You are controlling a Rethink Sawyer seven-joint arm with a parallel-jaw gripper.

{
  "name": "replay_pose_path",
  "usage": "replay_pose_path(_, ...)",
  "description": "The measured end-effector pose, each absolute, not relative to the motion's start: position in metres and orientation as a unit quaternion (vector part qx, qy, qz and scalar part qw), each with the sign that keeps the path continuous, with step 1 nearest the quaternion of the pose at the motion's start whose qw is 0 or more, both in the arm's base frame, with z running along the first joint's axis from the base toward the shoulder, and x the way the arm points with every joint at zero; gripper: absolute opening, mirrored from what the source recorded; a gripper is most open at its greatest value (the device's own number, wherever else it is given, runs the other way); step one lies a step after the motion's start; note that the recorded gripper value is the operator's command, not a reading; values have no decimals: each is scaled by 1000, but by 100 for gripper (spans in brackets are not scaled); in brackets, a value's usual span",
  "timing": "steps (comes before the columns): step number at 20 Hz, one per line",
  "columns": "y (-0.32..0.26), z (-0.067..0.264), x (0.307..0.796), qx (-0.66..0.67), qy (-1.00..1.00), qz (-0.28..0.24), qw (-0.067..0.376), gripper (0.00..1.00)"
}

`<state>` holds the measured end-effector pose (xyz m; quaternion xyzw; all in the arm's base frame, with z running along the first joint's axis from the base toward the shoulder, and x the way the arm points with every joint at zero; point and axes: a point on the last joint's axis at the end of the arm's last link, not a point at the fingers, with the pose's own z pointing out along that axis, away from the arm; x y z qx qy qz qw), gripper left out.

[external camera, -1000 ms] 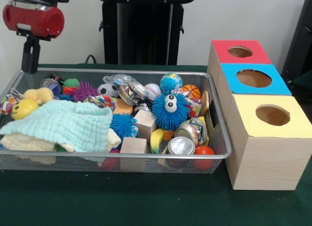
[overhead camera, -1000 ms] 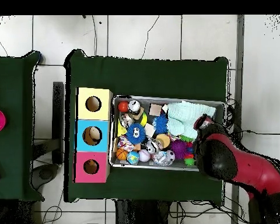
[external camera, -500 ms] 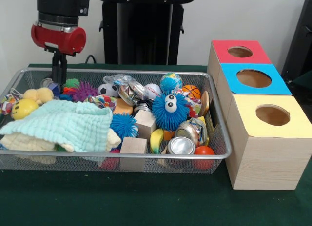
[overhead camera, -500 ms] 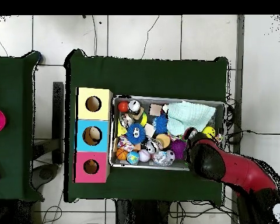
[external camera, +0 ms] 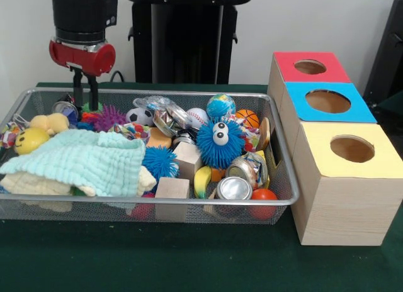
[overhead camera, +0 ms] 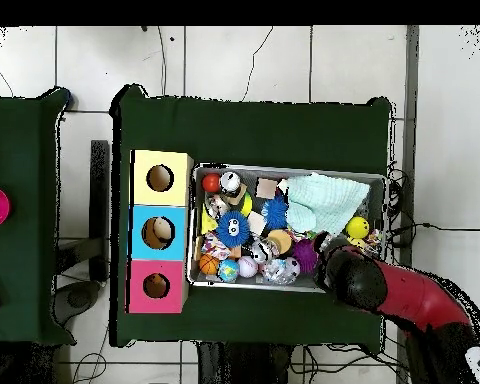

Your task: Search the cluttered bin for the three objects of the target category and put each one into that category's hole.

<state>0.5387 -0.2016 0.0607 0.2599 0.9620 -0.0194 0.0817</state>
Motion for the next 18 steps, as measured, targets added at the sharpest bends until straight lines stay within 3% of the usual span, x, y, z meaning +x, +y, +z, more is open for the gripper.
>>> replay_pose_path(18,-231,55,520,288,955,-24,72,100)
